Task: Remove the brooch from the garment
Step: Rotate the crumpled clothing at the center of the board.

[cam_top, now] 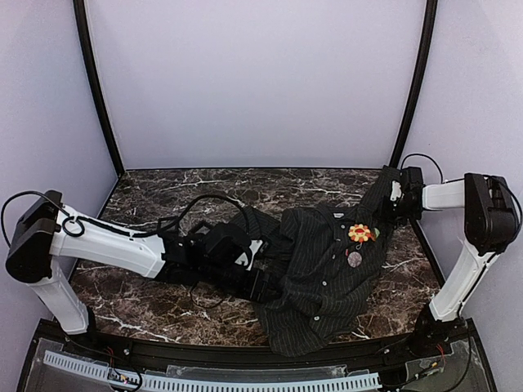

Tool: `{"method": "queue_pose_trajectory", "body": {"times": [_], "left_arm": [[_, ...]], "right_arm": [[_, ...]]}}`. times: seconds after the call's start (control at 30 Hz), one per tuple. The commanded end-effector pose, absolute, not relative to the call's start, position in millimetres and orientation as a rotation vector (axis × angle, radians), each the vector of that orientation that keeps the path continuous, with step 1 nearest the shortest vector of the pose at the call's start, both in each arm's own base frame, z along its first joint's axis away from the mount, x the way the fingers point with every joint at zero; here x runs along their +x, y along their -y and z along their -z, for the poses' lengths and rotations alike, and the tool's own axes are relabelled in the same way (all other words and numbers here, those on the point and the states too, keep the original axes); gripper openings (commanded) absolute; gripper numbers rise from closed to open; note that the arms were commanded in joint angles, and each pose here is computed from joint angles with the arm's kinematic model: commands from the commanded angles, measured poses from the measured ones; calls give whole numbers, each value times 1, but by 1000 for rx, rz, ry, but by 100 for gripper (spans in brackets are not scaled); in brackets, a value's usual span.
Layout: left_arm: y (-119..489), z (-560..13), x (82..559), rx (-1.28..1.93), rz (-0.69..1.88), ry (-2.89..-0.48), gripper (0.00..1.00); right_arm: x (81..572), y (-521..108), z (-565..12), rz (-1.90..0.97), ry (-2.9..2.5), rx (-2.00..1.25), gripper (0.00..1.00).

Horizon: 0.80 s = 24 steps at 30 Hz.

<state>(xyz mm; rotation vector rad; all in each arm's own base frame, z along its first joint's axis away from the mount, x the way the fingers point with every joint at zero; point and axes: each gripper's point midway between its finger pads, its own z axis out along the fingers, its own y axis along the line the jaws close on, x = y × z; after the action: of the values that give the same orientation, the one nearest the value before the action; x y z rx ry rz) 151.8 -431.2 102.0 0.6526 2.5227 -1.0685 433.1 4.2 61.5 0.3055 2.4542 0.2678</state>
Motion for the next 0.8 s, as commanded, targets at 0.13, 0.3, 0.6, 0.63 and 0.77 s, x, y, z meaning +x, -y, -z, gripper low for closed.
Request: {"method": "queue_pose_trajectory", "body": {"times": [0.13,0.3,0.6,0.63,0.77], "left_arm": [[429,-103,151,614,1082,-2524,9],[416,-106,173,536,974,-2490,1],[403,-123,280,371,879,-2366,1],[403,-123,287,373,864,-2363,1],[400,-124,333,349,793,-2339,1]], "right_arm": [[437,-10,-57,-350,-2450,298,0],[411,6,-55,-235,-2510,401,0],[350,-2,-76,-196,-2513,527,0],[344,-2,-78,-192,-2511,543,0],[319,-35,-90,-246,-2512,492,0]]}}
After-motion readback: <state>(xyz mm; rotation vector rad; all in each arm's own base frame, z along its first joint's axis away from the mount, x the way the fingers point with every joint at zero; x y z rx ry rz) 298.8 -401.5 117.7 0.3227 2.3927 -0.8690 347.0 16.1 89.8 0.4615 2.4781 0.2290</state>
